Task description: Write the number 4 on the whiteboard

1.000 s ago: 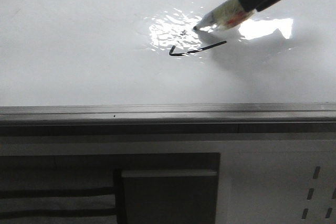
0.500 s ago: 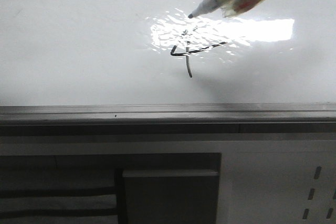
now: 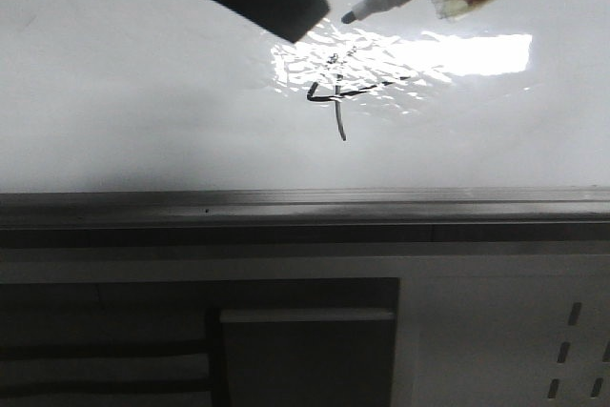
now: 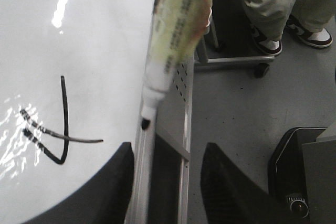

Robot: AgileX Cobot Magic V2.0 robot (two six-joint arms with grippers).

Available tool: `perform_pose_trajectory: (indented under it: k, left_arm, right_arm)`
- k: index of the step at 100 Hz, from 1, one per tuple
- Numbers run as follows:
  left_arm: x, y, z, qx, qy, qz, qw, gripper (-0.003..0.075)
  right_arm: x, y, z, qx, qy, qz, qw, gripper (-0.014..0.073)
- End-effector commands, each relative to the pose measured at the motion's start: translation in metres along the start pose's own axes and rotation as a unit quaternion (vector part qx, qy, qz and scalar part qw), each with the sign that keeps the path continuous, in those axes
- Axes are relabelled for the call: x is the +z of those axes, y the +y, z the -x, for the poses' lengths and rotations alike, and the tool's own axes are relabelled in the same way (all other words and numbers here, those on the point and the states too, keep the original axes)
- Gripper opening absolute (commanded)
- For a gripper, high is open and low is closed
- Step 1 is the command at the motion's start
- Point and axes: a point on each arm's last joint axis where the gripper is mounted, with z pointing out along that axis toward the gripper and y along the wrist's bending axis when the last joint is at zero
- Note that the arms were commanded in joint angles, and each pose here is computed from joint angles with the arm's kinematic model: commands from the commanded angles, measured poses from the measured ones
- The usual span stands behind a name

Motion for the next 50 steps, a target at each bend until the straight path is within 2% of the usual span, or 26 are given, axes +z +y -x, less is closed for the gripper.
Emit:
perform_pose_trajectory:
  k: [1, 19, 43, 50]
  left_arm:
    - [-0.005, 0.009, 0.026, 0.015, -0.044, 0.02, 0.999, 0.0292]
    - [0.009, 0.013, 0.041, 0.035, -0.049, 0.005, 0.998, 0.0349]
    - [0.012, 0.014, 0.045, 0.039, -0.052, 0.004, 0.998, 0.0345]
    - [0.012, 0.014, 0.045, 0.039, -0.052, 0.004, 0.998, 0.0318]
  right_arm:
    - [-0.012, -0.002, 0.012, -0.01, -0.036, -0.025, 0.999, -0.0054]
    - [-0.012, -0.002, 0.012, -0.01, -0.036, -0.025, 0.999, -0.0054]
    - [-0.012, -0.002, 0.012, -0.01, -0.036, -0.025, 0.999, -0.0054]
    - [-0.012, -0.002, 0.012, -0.01, -0.037, -0.026, 0.999, -0.0054]
